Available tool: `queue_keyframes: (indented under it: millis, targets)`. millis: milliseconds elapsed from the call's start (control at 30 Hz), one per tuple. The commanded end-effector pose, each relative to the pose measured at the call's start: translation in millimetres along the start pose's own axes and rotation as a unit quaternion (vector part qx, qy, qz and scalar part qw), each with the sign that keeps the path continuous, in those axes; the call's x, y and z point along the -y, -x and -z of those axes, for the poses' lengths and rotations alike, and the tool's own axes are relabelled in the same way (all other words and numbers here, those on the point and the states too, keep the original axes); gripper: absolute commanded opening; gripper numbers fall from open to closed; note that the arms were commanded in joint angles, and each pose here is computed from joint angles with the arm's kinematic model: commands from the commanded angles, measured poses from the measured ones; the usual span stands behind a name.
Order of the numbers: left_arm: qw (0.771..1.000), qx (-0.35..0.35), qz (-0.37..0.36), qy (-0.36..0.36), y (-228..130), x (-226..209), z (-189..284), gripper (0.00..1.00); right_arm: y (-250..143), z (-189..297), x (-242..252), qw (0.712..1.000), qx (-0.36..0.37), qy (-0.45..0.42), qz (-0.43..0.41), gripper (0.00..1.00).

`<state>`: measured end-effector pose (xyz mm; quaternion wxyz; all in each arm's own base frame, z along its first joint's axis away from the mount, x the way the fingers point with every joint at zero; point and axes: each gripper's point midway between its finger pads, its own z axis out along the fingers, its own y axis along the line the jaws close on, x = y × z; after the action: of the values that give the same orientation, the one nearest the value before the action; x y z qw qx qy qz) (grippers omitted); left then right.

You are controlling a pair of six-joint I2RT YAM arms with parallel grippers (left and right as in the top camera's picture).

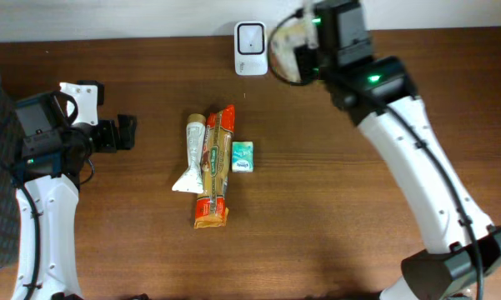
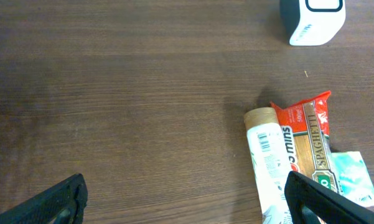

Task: Scan the item barcode
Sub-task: 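Lift the snack bag with right gripper toward the barcode scanner, then hold the snack bag barcode in front of the scanner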

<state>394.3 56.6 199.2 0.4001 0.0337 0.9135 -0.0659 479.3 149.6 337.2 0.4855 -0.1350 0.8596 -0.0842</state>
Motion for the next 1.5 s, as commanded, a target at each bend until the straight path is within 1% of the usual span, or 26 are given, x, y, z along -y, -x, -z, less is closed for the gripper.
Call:
queue_keyframes:
  millis: [0,67,133,200,267,333,367,400,467,700,1233,1333,1400,1467]
  targets:
    - [1.0,0.003,-0.008,-0.006,2.4,2.0,1.2,0.99,28.4,-12.7,20.4,0.976,0.033,-0.191,0.095,0.04]
    - [1.0,0.003,-0.008,-0.006,2.4,2.0,1.2,0.99,39.5,-45.8,1.1,0.964,0.053,-0.197,0.173,0.04]
    - [1.0,0.003,-0.008,-0.006,2.4,2.0,1.2,0.99,44.7,-68.3,-9.5,0.949,0.065,-0.21,0.224,0.04]
    - [1.0,0.003,-0.008,-0.006,2.4,2.0,1.2,0.99,51.1,-98.7,-23.7,0.925,0.089,-0.237,0.284,0.04]
    - [1.0,0.003,-0.008,-0.006,2.4,2.0,1.2,0.99,55.4,-118.2,-33.9,0.905,0.114,-0.262,0.317,0.04]
    - [1.0,0.003,-0.008,-0.006,2.4,2.0,1.2,0.99,53.1,-136.8,-47.8,0.885,0.133,-0.269,0.355,0.04]
    - [1.0,0.003,-0.008,-0.006,2.4,2.0,1.2,0.99,46.0,-152.3,-61.9,0.868,0.135,-0.259,0.402,0.04]
    - [1.0,0.003,-0.008,-0.006,2.4,2.0,1.2,0.99,40.8,-161.0,-69.7,0.859,0.137,-0.253,0.423,0.04]
    - [1.0,0.003,-0.008,-0.006,2.4,2.0,1.2,0.99,32.0,-172.6,-77.4,0.852,0.136,-0.25,0.439,0.04]
    - [1.0,0.003,-0.008,-0.006,2.4,2.0,1.2,0.99,22.0,-184.0,-92.0,0.848,0.137,-0.217,0.464,0.04]
    - [1.0,0.003,-0.008,-0.006,2.4,2.0,1.2,0.99,22.8,-182.7,-95.8,0.849,0.141,-0.216,0.46,0.04]
    - [1.0,0.003,-0.008,-0.006,2.4,2.0,1.2,0.99,46.3,-153.0,-78.0,0.871,0.151,-0.235,0.405,0.04]
    - [1.0,0.003,-0.008,-0.006,2.4,2.0,1.2,0.99,61.6,-126.1,-62.0,0.874,0.14,-0.24,0.398,0.04]
    - [1.0,0.003,-0.008,-0.006,2.4,2.0,1.2,0.99,63.1,-98.9,-48.6,0.898,0.115,-0.216,0.365,0.04]
